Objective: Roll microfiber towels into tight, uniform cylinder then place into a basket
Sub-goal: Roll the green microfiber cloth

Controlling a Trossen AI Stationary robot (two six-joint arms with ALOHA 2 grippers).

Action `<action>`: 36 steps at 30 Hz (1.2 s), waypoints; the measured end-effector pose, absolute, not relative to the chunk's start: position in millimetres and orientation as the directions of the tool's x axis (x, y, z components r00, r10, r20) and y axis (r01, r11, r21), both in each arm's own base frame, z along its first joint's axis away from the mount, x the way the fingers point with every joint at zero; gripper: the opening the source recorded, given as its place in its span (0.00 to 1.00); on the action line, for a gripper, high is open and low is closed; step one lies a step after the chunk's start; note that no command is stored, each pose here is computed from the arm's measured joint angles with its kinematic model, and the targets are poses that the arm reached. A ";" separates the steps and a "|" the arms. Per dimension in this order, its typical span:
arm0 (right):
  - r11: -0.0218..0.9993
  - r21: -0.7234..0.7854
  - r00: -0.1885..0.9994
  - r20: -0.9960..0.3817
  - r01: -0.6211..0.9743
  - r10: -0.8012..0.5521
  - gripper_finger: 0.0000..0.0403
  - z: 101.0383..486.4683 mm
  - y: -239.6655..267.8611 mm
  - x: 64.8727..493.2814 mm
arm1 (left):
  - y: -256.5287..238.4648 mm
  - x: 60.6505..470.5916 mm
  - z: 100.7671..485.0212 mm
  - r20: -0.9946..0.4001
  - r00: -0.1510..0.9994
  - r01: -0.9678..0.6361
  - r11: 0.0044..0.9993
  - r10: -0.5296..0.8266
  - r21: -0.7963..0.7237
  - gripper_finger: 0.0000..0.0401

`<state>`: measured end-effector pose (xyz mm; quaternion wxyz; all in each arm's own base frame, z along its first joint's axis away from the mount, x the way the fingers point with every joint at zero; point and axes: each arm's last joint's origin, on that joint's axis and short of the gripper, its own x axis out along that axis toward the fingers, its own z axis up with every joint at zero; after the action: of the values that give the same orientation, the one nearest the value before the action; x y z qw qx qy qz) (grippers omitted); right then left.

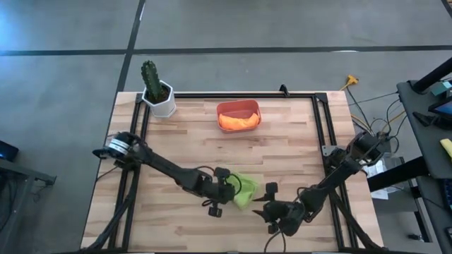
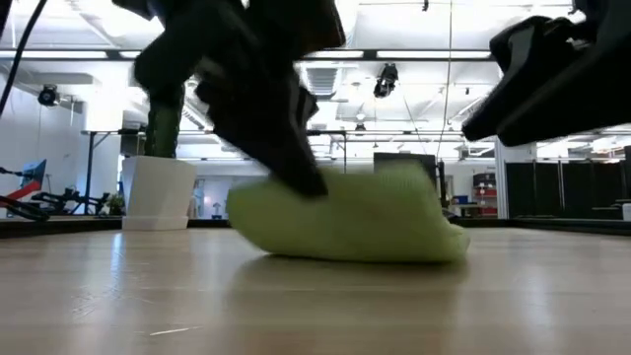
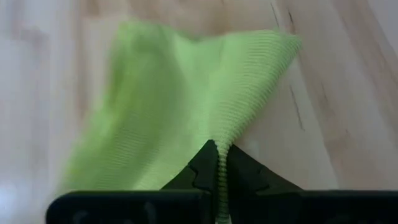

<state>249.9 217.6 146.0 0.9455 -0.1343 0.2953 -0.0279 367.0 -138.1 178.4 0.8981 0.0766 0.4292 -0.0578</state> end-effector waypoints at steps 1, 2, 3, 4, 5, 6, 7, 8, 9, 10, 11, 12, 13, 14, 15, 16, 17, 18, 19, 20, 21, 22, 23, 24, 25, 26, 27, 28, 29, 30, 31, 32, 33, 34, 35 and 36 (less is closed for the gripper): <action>0.960 -0.279 0.821 -0.555 -0.033 -0.133 0.45 144.1 218.0 250.2 | -139.5 367.8 172.1 -0.791 0.609 0.169 0.983 -0.051 0.067 0.00; 0.956 -0.291 0.817 -0.560 -0.038 -0.138 0.46 140.8 218.1 250.3 | -141.1 369.2 164.6 -0.802 0.593 0.166 0.985 -0.064 0.044 0.00; 0.955 -0.293 0.816 -0.562 -0.038 -0.139 0.46 137.8 218.6 251.1 | -143.0 371.0 159.2 -0.807 0.584 0.167 0.986 -0.083 0.019 0.00; 0.955 -0.293 0.815 -0.563 -0.039 -0.140 0.47 135.2 219.1 251.8 | -144.7 372.5 155.1 -0.810 0.578 0.163 0.987 -0.097 -0.002 0.00; 0.955 -0.294 0.814 -0.563 -0.038 -0.141 0.49 133.2 219.6 252.3 | -145.9 374.4 151.5 -0.815 0.569 0.156 0.988 -0.105 -0.018 0.00; 0.957 -0.287 0.819 -0.557 -0.036 -0.136 0.50 132.4 220.6 253.6 | -147.3 377.4 150.1 -0.811 0.573 0.148 0.988 -0.114 -0.034 0.00; 0.961 -0.275 0.827 -0.547 -0.032 -0.128 0.52 132.6 222.4 255.3 | -148.6 380.0 150.0 -0.802 0.585 0.141 0.989 -0.121 -0.047 0.00; 0.965 -0.262 0.837 -0.534 -0.031 -0.118 0.55 133.6 224.0 257.0 | -148.8 380.9 149.5 -0.800 0.587 0.134 0.990 -0.123 -0.054 0.00; 0.968 -0.250 0.848 -0.519 -0.029 -0.108 0.57 134.1 225.7 258.8 | -149.1 381.6 148.9 -0.797 0.591 0.133 0.989 -0.126 -0.058 0.00; 0.971 -0.239 0.860 -0.502 -0.032 -0.096 0.60 134.9 228.1 261.1 | -149.8 383.2 148.4 -0.787 0.603 0.133 0.989 -0.131 -0.063 0.00; 0.970 -0.240 0.866 -0.493 -0.042 -0.084 0.63 134.4 230.1 262.9 | -150.4 384.6 148.9 -0.776 0.616 0.135 0.989 -0.137 -0.067 0.00; 0.966 -0.253 0.866 -0.493 -0.053 -0.082 0.66 132.2 231.6 264.4 | -150.5 384.6 149.2 -0.773 0.618 0.137 0.988 -0.143 -0.072 0.00; 0.961 -0.268 0.864 -0.497 -0.061 -0.084 0.68 129.5 232.8 265.6 | -150.9 385.0 150.3 -0.766 0.624 0.142 0.987 -0.153 -0.081 0.00; 0.955 -0.288 0.859 -0.504 -0.071 -0.088 0.71 126.1 233.0 265.7 | -152.0 386.7 153.0 -0.747 0.641 0.153 0.983 -0.174 -0.098 0.00; 0.948 -0.307 0.854 -0.511 -0.080 -0.094 0.74 121.5 233.3 266.1 | -152.8 387.3 155.9 -0.735 0.648 0.167 0.979 -0.198 -0.116 0.00; 0.943 -0.322 0.851 -0.516 -0.087 -0.098 0.76 117.8 234.2 267.0 | -153.3 387.0 158.2 -0.731 0.647 0.179 0.975 -0.218 -0.132 0.00; 0.935 -0.342 0.848 -0.520 -0.096 -0.104 0.77 113.8 234.7 267.6 | -153.9 387.2 160.0 -0.723 0.649 0.188 0.971 -0.237 -0.149 0.00; 0.924 -0.366 0.843 -0.526 -0.106 -0.111 0.78 109.2 235.0 268.0 | -154.7 387.8 161.0 -0.714 0.651 0.194 0.966 -0.258 -0.173 0.00; 0.914 -0.388 0.839 -0.532 -0.118 -0.118 0.78 104.7 235.6 268.7 | -155.3 387.8 161.4 -0.712 0.645 0.202 0.961 -0.276 -0.189 0.00; 0.905 -0.406 0.835 -0.536 -0.128 -0.123 0.78 100.4 236.8 269.9 | -155.6 387.3 161.0 -0.715 0.636 0.210 0.957 -0.290 -0.201 0.00; 0.897 -0.420 0.832 -0.540 -0.135 -0.127 0.78 96.5 238.0 270.7 | -156.0 386.8 160.9 -0.717 0.626 0.221 0.951 -0.307 -0.215 0.00; 0.886 -0.441 0.829 -0.542 -0.141 -0.138 0.77 92.3 238.9 270.8 | -156.5 386.6 161.2 -0.716 0.620 0.227 0.947 -0.322 -0.229 0.00; 0.879 -0.456 0.830 -0.538 -0.138 -0.149 0.76 89.7 240.5 272.1 | -156.7 386.4 161.8 -0.714 0.617 0.227 0.944 -0.330 -0.240 0.00; 0.875 -0.462 0.833 -0.533 -0.141 -0.147 0.75 89.3 242.9 274.3 | -156.8 386.3 162.2 -0.713 0.617 0.222 0.943 -0.333 -0.249 0.00; 0.874 -0.465 0.835 -0.530 -0.144 -0.145 0.74 88.4 244.6 275.3 | -156.8 386.3 162.6 -0.712 0.616 0.223 0.942 -0.337 -0.252 0.00; 0.869 -0.472 0.835 -0.531 -0.148 -0.146 0.73 87.4 245.7 276.5 | -156.8 386.1 163.2 -0.711 0.616 0.225 0.941 -0.340 -0.255 0.00; 0.869 -0.473 0.836 -0.529 -0.147 -0.146 0.72 87.1 247.3 278.1 | -156.9 386.1 163.6 -0.710 0.617 0.225 0.940 -0.341 -0.256 0.00; 0.870 -0.471 0.837 -0.528 -0.147 -0.144 0.70 86.5 248.5 279.3 | -156.8 385.8 164.9 -0.708 0.617 0.226 0.940 -0.342 -0.257 0.00; 0.870 -0.471 0.837 -0.528 -0.148 -0.144 0.69 86.5 248.7 279.5 | -156.8 385.6 166.1 -0.706 0.619 0.228 0.939 -0.345 -0.259 0.00; 0.870 -0.471 0.836 -0.529 -0.147 -0.145 0.68 86.3 248.7 279.5 | -156.8 385.5 167.9 -0.702 0.621 0.231 0.937 -0.348 -0.261 0.00; 0.871 -0.469 0.834 -0.532 -0.145 -0.148 0.66 86.2 248.4 279.2 | -156.6 384.9 171.0 -0.697 0.625 0.234 0.936 -0.353 -0.263 0.00; 0.876 -0.462 0.829 -0.538 -0.140 -0.152 0.65 86.3 247.8 278.6 | -156.5 384.3 173.5 -0.694 0.626 0.237 0.934 -0.357 -0.266 0.00; 0.881 -0.455 0.822 -0.547 -0.133 -0.159 0.63 86.6 246.6 277.4 | -156.6 384.2 175.9 -0.686 0.630 0.243 0.932 -0.363 -0.271 0.00; 0.887 -0.445 0.814 -0.556 -0.123 -0.166 0.62 86.8 245.3 276.1 | -156.4 383.5 179.9 -0.679 0.636 0.246 0.930 -0.367 -0.273 0.00; 0.896 -0.430 0.809 -0.563 -0.108 -0.172 0.60 87.2 244.5 275.2 | -155.8 382.1 182.7 -0.680 0.634 0.247 0.930 -0.368 -0.273 0.00; 0.904 -0.416 0.804 -0.568 -0.097 -0.176 0.58 86.9 243.7 274.4 | -155.6 381.5 185.5 -0.675 0.638 0.249 0.929 -0.370 -0.274 0.00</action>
<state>274.4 243.7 86.9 0.9244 -0.2177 0.3125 -0.0214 381.5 -155.6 185.5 0.9017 -0.0781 0.3891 -0.1716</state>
